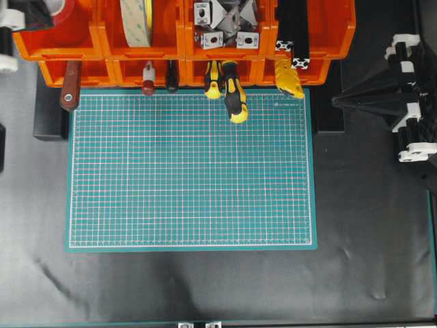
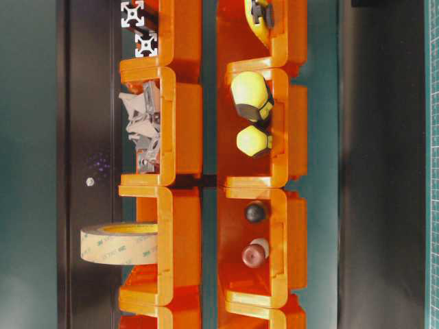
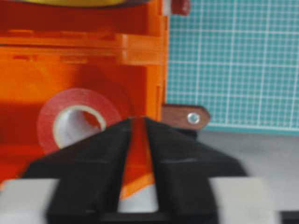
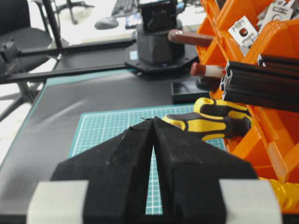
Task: Pick vinyl tape from container rack with left arm.
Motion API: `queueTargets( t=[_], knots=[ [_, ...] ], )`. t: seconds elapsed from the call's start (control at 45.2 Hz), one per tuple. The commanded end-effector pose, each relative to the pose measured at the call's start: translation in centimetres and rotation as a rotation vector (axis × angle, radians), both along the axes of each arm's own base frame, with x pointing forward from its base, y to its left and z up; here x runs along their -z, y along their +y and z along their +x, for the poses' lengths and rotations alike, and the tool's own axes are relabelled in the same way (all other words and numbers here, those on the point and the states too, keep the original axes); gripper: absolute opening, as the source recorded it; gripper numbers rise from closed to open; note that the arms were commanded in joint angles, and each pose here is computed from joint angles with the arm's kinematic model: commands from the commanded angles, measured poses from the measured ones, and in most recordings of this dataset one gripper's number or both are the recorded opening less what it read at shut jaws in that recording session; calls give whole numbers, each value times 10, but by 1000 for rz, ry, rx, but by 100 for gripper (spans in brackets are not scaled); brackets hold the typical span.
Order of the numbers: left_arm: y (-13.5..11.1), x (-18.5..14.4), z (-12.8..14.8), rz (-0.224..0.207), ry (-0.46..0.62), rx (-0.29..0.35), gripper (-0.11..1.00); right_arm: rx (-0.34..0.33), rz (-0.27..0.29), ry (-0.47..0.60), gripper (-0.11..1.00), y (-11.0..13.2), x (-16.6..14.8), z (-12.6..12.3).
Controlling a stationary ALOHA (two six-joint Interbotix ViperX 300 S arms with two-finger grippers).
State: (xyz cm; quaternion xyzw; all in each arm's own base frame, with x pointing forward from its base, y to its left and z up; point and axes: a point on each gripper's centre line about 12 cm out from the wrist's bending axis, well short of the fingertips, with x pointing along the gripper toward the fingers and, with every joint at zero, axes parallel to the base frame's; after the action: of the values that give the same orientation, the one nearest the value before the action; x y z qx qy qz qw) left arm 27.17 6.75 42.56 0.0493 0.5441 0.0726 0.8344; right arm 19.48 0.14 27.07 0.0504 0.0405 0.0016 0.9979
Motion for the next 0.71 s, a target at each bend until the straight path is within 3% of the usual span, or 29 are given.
queueTargets(
  t=[0.0, 0.155, 0.221, 0.376, 0.686],
  knots=[
    [4, -12, 2, 10, -19, -6, 28, -3, 3, -37, 0, 1, -14, 1],
    [6, -8, 2, 10, 12, 1, 74, -1, 2, -54, 0, 0, -17, -1],
    [8, -7, 2, 10, 14, -3, 86, -3, 2, -52, 0, 1, -17, -2],
    [9, -1, 3, 5, 33, -8, 78, -1, 2, -40, 0, 0, -15, -4],
    [13, 30, 2, -10, 89, -26, 78, -3, 2, -32, 0, 1, -13, -4]
  ],
)
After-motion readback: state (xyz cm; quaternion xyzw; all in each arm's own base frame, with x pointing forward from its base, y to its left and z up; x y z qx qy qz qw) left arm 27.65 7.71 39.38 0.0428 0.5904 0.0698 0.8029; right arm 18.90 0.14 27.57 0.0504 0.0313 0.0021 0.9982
